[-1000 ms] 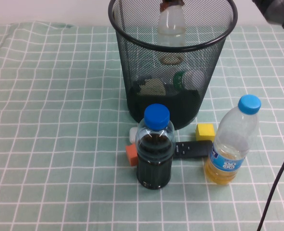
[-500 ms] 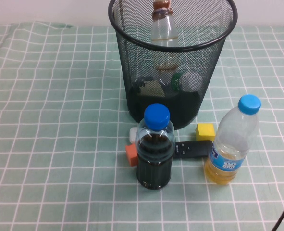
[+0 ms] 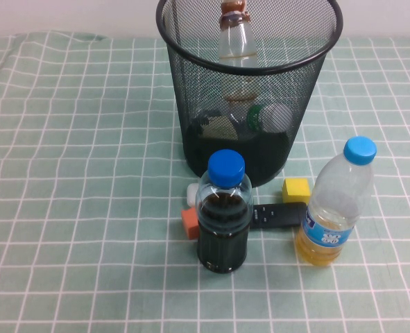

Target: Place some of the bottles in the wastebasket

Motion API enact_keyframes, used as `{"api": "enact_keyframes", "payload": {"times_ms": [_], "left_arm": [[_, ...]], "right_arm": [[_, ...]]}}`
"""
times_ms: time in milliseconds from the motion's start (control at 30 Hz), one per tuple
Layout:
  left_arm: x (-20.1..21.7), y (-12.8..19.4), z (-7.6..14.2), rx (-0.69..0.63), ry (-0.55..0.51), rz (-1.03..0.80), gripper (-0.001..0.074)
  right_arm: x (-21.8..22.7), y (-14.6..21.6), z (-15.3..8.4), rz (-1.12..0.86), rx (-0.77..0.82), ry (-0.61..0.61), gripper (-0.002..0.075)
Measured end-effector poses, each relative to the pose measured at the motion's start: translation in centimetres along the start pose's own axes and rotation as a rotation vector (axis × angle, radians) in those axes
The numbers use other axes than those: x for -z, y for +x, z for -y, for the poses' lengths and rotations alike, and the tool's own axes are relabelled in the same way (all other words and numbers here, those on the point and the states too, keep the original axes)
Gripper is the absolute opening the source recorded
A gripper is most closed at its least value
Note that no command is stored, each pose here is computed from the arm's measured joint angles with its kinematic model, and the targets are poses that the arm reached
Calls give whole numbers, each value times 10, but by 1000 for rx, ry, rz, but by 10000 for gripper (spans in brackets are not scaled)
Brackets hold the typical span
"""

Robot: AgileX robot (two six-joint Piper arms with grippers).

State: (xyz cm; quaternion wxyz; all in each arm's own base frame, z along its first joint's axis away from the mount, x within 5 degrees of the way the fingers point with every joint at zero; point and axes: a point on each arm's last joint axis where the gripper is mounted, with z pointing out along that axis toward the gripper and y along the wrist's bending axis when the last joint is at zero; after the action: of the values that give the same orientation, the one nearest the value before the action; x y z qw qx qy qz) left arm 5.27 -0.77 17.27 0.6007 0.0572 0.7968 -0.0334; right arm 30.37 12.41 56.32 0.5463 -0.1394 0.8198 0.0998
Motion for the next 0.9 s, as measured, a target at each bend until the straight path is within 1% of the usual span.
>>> {"api": "enact_keyframes", "payload": {"times_ms": [133,267,333,467,500,567,667,767,833,900], "left_arm": [[0,0,0,0,0,0,-4],[0,0,0,0,0,0,-4],[0,0,0,0,0,0,-4],[0,0,0,0,0,0,-4],[0,0,0,0,0,0,-4],[0,0,0,2,0,0,-4],[0,0,0,2,0,0,-4],[0,0,0,2,0,0,-4],[0,0,0,2,0,0,-4],[0,0,0,2,0,0,-4]], "right_arm": [[37,-8,1,66,64,-1,-6],[67,-4,3,68,141,0,-6],[81,6,6,33,170,24,-6],[110,36,18,-34,208,127,-6],[111,50,21,-53,228,153,-6],[121,73,27,-20,251,185,-6],[138,120,36,90,228,213,-6],[144,179,43,220,174,257,-6],[147,227,45,290,151,308,-6],[143,275,47,320,148,356,-6]]}}
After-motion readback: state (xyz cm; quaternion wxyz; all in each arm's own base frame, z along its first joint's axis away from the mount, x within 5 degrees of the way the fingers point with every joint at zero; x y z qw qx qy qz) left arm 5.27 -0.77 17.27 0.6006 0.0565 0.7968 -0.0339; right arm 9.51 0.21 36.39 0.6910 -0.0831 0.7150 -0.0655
